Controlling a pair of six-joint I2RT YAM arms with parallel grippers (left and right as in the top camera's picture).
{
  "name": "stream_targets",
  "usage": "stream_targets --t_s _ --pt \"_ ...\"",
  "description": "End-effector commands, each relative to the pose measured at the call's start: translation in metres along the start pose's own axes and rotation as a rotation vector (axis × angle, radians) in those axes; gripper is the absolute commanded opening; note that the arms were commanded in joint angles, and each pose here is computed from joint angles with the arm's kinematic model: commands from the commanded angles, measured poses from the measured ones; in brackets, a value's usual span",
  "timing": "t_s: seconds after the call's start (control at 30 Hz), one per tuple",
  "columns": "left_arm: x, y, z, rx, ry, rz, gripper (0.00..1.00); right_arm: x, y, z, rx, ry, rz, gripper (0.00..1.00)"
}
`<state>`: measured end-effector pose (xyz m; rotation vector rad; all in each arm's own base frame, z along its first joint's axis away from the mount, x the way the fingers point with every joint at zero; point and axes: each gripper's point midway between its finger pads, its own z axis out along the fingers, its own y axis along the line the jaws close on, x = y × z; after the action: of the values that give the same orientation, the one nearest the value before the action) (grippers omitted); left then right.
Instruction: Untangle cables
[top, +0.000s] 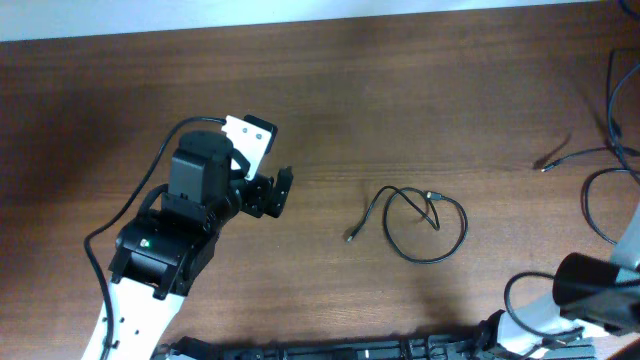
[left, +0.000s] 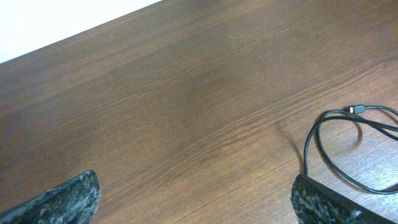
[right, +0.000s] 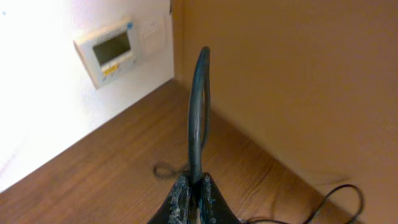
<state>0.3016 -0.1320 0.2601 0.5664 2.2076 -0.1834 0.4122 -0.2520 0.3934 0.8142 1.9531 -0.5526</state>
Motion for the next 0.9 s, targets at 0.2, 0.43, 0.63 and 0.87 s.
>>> stream_targets --t_s 0.2,0.43,0.63,0.87 --pt "-0.005 0.0 -0.004 0.005 -0.019 0.013 0.99 0.041 0.021 0.056 -0.048 0.141 -0.019 0.04" --pt "-0.005 0.0 -0.004 0.005 -0.019 0.013 0.99 0.081 0.017 0.087 -0.012 0.27 -0.051 0.17" --pt "-0.005 0.0 -0.004 0.005 -0.019 0.013 0.99 0.096 0.018 0.091 -0.031 0.328 -0.059 0.99" --pt "-0.005 0.0 -0.004 0.005 -0.019 0.013 0.99 0.115 0.044 0.08 -0.196 0.423 -0.044 0.99"
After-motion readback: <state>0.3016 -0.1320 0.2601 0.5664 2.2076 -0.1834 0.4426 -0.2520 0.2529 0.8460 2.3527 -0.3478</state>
